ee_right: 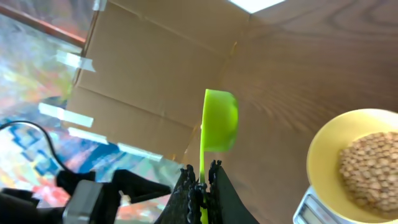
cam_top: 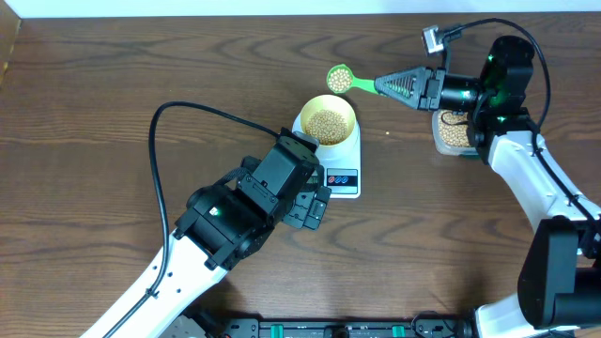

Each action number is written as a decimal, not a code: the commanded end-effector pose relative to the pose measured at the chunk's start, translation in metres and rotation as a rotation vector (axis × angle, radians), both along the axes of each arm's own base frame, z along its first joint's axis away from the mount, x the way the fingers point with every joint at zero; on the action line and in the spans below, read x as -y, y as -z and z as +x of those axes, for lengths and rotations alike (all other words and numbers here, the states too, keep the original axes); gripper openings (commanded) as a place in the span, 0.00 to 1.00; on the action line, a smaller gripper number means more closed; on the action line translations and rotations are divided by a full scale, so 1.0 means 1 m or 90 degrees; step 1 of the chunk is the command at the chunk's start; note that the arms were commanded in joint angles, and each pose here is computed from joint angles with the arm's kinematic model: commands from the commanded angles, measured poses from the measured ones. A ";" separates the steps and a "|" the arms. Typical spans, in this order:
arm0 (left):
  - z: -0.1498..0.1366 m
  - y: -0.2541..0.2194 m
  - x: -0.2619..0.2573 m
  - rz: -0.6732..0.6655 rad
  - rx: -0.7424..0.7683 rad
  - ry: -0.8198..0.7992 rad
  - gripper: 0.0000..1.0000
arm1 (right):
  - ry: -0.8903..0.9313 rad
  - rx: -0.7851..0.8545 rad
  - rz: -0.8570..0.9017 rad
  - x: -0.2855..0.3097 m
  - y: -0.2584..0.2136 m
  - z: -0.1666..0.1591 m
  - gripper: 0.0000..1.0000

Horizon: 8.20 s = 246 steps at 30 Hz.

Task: Scoop item into bowl and weigh 50g on scale
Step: 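Lift the filled scoop and carry it left over the yellow bowl, then tilt the scoop with the right gripper to pour beans into the bowl, then move the empty scoop with the right gripper back to the tub, then dip the scoop into the soybeans with the right gripper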

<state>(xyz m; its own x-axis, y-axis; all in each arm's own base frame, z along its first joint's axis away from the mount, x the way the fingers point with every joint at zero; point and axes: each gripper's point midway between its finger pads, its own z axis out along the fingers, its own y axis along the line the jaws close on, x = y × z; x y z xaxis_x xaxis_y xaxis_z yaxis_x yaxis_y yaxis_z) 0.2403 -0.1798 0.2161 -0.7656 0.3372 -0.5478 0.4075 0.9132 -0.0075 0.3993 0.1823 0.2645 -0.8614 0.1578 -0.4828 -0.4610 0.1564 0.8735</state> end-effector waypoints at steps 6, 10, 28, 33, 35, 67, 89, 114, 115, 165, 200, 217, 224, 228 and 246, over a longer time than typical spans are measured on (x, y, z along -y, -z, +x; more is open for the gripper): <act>0.002 -0.004 -0.001 0.005 0.009 0.002 1.00 | 0.013 0.072 -0.051 -0.009 0.018 0.004 0.01; 0.002 -0.004 -0.001 0.006 0.009 0.002 1.00 | 0.021 0.072 -0.083 -0.016 0.031 0.003 0.01; 0.002 -0.004 -0.001 0.005 0.009 0.001 1.00 | 0.048 0.087 -0.205 -0.022 0.074 0.002 0.01; 0.002 -0.004 -0.001 0.005 0.009 0.001 1.00 | 0.045 0.098 -0.233 -0.022 0.082 0.000 0.02; 0.002 -0.004 -0.001 0.005 0.009 0.001 1.00 | 0.039 0.113 -0.241 -0.026 0.083 -0.001 0.02; 0.002 -0.004 -0.001 0.006 0.009 0.002 1.00 | 0.050 0.217 -0.494 -0.042 0.099 0.006 0.01; 0.002 -0.004 -0.001 0.005 0.009 0.001 1.00 | 0.043 0.316 -0.654 -0.055 0.083 0.006 0.01; 0.002 -0.004 -0.001 0.006 0.009 0.002 1.00 | 0.060 0.399 -0.790 -0.057 0.070 0.008 0.01; 0.002 -0.004 -0.001 0.005 0.009 0.001 1.00 | 0.060 0.400 -0.792 -0.058 0.070 0.007 0.01; 0.002 -0.004 -0.001 0.005 0.009 0.001 1.00 | 0.523 -0.186 -0.942 0.194 0.038 -0.004 0.01; 0.002 -0.004 -0.001 0.006 0.009 0.002 1.00 | 0.527 -0.234 -0.960 0.217 0.151 -0.010 0.01; 0.002 -0.004 -0.001 0.006 0.009 0.002 1.00 | 0.450 -0.256 -0.832 0.180 0.180 -0.008 0.01; 0.002 -0.004 -0.001 0.006 0.009 0.002 1.00 | 0.437 -0.289 -0.744 0.179 0.180 -0.006 0.01; 0.002 -0.004 -0.001 0.005 0.009 0.001 1.00 | 0.427 -0.305 -0.667 0.180 0.177 -0.002 0.01; 0.002 -0.004 -0.001 0.006 0.009 0.002 1.00 | 0.390 -0.312 -0.451 0.198 0.154 0.001 0.01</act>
<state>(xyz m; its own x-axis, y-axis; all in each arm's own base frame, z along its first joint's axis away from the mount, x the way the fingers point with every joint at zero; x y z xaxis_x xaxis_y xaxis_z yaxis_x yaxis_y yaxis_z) 0.2403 -0.1798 0.2161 -0.7656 0.3372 -0.5479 0.4074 0.9132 -0.0072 0.4017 -0.0178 0.1099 -0.8480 0.4518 -0.2771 0.2755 0.8223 0.4979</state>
